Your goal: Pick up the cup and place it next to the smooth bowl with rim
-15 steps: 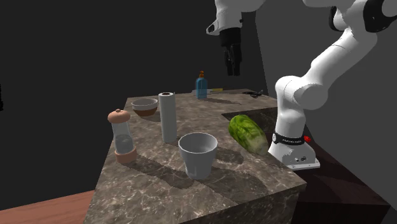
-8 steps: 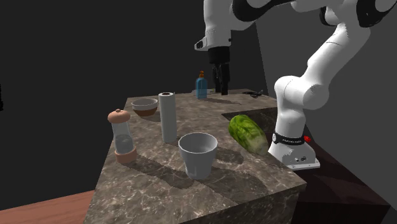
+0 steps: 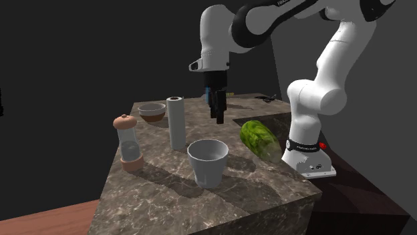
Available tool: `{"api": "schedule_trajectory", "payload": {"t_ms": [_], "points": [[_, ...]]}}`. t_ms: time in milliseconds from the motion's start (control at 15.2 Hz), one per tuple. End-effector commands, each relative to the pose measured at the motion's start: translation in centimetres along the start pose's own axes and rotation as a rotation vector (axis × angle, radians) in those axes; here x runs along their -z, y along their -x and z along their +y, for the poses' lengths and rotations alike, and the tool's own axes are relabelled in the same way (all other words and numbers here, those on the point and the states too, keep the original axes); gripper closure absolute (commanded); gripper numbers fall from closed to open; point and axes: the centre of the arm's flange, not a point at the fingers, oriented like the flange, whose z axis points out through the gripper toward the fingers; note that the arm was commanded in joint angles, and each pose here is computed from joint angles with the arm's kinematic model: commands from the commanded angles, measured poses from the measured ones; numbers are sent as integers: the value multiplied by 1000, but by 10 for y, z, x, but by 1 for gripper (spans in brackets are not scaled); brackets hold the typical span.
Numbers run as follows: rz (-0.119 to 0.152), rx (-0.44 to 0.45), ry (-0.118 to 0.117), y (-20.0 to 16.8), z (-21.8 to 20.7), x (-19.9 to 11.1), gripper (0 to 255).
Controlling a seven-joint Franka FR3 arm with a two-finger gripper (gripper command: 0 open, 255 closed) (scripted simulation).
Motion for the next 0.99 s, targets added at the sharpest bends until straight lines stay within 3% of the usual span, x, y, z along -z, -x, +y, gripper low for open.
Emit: {"api": "schedule_trajectory", "payload": {"t_ms": [0, 264, 726, 924], "points": [[17, 19, -3, -15, -10, -18, 0], [40, 50, -8, -41, -26, -47, 0], [40, 50, -8, -42, -27, -87, 0], [40, 50, -8, -42, -27, -87, 0]]}}
